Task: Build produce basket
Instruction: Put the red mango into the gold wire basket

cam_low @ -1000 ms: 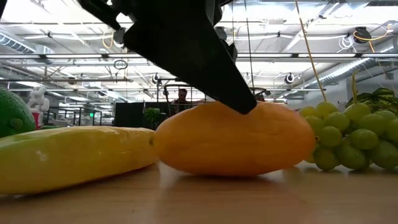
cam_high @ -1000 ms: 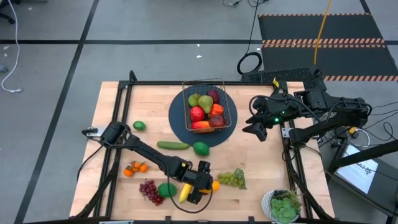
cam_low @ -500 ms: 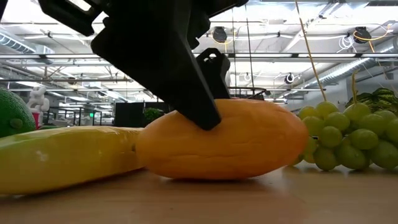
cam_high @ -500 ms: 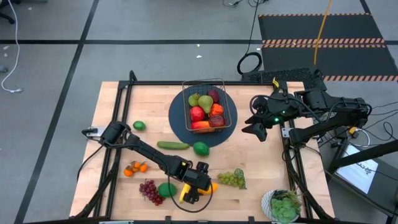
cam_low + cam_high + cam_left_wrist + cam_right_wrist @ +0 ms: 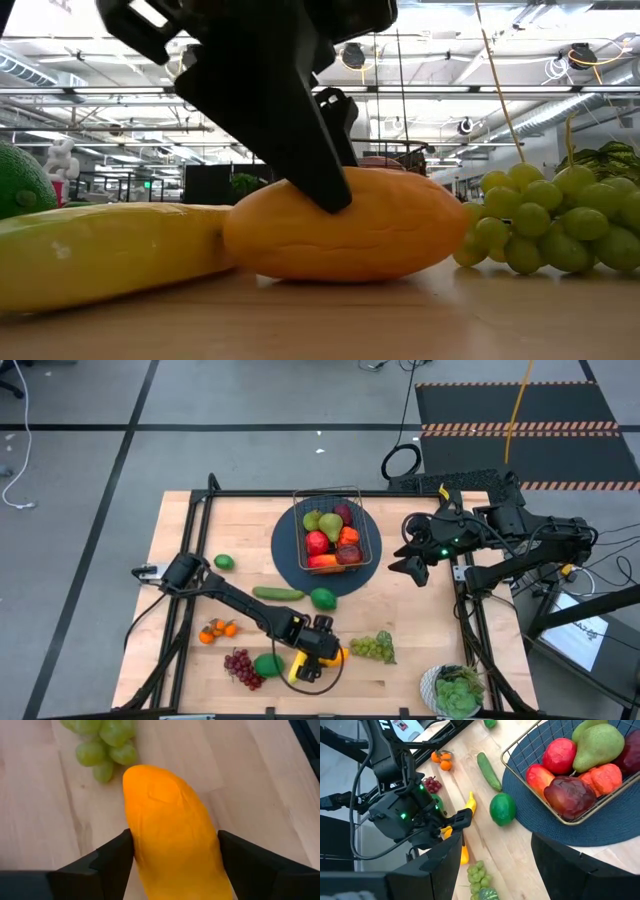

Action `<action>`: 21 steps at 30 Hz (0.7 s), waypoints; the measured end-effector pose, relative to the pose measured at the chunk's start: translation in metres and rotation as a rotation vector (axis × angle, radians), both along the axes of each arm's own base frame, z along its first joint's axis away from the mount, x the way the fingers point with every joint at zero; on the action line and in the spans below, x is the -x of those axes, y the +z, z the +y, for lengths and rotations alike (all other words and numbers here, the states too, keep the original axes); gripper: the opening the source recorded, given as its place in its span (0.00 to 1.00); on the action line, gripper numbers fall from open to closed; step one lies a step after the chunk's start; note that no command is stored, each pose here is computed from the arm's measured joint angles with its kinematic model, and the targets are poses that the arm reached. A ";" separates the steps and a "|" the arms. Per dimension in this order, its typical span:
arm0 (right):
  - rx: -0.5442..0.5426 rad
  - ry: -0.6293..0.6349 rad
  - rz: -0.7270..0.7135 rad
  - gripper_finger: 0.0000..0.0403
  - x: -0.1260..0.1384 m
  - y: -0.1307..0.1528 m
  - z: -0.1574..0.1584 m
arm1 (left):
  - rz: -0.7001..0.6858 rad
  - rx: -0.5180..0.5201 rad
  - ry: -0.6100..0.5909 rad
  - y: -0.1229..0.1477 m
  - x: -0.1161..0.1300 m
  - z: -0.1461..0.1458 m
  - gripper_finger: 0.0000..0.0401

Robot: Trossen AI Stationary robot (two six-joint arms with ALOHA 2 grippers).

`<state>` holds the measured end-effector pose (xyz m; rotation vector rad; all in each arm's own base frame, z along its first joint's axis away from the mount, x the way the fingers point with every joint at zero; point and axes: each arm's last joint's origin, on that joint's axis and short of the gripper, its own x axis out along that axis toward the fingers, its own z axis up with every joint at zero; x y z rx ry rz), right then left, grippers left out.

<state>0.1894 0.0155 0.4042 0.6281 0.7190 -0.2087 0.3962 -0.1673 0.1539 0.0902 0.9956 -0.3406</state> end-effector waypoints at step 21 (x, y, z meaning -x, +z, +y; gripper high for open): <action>-0.036 -0.023 0.001 0.58 0.000 0.000 0.000 | 0.093 -0.034 0.241 -0.012 0.005 0.018 0.64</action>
